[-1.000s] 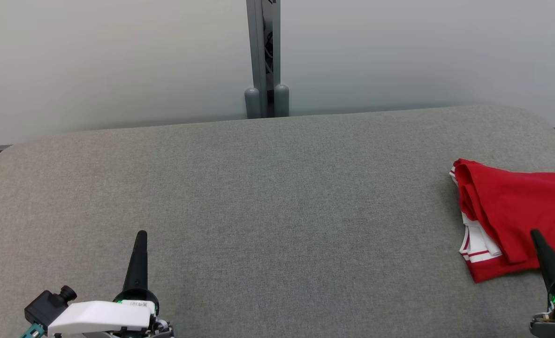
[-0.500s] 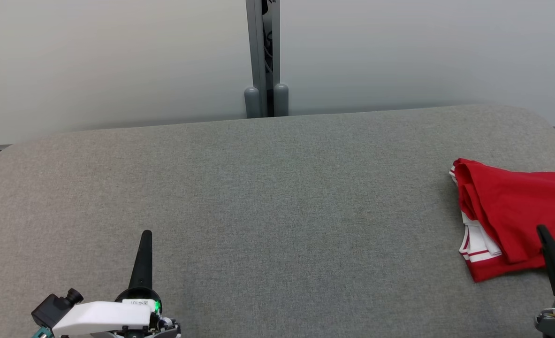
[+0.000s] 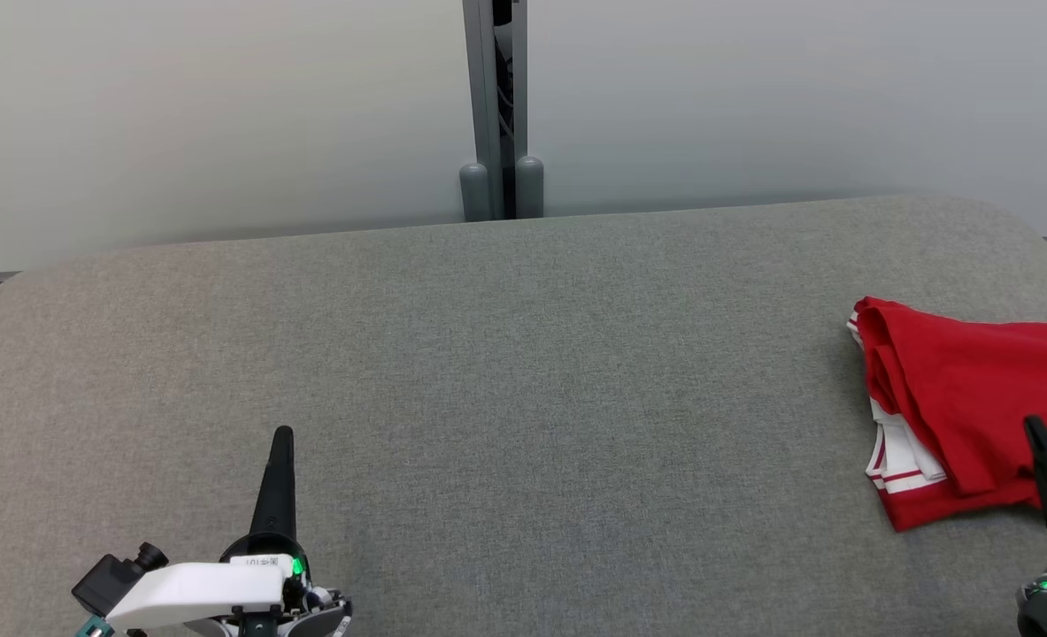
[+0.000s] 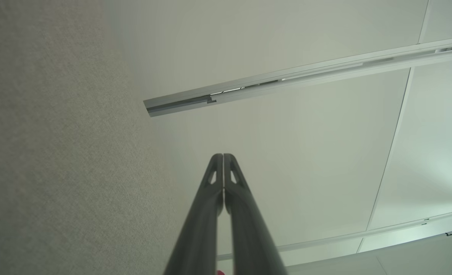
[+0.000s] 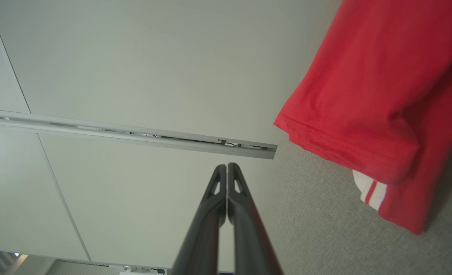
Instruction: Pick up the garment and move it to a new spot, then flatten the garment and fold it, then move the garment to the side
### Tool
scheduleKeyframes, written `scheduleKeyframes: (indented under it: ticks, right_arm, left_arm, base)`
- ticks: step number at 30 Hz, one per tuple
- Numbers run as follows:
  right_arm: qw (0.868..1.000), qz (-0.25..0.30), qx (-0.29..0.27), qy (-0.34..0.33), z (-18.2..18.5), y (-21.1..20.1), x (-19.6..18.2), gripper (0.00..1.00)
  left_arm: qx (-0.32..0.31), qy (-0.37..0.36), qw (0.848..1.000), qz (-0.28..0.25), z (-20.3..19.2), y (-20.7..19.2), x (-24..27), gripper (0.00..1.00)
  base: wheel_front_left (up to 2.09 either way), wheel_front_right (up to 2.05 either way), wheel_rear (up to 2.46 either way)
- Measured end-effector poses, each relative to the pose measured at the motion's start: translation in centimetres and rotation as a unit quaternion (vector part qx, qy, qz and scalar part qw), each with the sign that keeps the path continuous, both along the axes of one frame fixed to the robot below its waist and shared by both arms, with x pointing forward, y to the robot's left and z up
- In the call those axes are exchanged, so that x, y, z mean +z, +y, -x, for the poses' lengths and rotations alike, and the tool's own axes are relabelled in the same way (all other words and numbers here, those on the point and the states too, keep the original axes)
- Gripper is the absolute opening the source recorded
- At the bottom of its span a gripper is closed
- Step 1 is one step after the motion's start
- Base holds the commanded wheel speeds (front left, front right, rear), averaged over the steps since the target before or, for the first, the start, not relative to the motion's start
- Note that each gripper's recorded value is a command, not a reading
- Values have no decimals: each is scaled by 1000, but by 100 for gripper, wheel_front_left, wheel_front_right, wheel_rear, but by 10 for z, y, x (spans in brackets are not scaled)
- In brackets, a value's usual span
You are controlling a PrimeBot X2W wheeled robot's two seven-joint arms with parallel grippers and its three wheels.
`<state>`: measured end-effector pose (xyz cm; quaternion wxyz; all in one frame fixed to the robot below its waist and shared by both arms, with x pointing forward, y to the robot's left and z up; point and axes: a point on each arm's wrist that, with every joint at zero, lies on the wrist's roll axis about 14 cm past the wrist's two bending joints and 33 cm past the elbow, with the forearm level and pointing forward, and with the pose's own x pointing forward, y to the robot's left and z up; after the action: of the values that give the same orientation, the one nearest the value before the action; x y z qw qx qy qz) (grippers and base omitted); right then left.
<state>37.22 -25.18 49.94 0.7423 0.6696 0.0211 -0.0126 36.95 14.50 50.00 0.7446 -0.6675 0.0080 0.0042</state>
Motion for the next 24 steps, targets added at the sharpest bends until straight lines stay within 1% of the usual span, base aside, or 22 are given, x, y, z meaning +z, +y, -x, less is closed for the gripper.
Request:
scheduleKeyframes:
  ticks: [17,24]
  right_arm:
    - [998,-52,-4,-18,-2,-6,5,0]
    - [998,-55,-3,-19,-2,-6,5,0]
  left_arm:
    - [5,0,999,54,-1,-5,-1,0]
    - [6,-1,998,56,-1,-5,0,0]
  base:
    - [0,0,0]
    - [0,0,0]
